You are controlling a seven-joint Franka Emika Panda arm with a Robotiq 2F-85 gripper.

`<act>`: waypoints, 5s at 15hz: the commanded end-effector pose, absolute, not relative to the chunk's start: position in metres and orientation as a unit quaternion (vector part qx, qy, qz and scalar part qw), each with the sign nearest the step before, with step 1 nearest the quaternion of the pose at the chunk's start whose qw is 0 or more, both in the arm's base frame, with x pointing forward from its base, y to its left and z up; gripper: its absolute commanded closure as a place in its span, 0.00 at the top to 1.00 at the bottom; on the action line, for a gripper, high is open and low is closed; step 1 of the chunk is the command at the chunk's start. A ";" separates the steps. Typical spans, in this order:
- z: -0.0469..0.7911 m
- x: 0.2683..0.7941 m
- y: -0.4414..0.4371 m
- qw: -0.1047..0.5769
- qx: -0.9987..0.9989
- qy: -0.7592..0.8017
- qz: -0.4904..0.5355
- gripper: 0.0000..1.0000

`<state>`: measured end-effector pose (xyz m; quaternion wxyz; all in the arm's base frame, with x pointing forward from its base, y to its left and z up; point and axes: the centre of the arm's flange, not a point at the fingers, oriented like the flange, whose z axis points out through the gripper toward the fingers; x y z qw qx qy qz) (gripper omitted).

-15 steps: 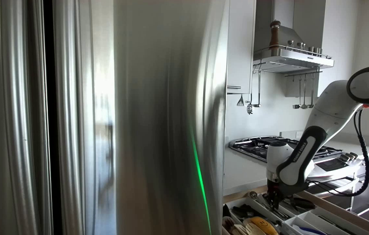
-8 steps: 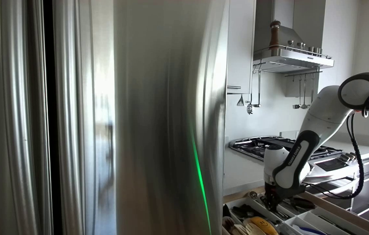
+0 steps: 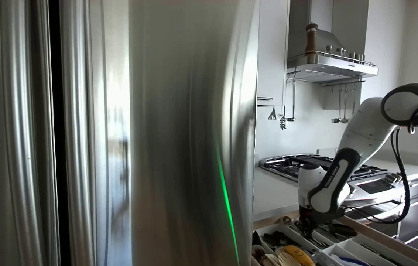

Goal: Take the scoop out of the drawer and put it on the countertop

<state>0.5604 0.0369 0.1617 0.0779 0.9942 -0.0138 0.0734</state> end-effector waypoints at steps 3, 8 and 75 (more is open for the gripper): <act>0.148 0.564 0.036 0.077 0.995 -0.005 0.067 0.17; 0.142 0.564 0.036 0.078 0.995 0.004 0.061 0.06; 0.149 0.587 0.030 0.093 0.994 0.008 -0.050 0.12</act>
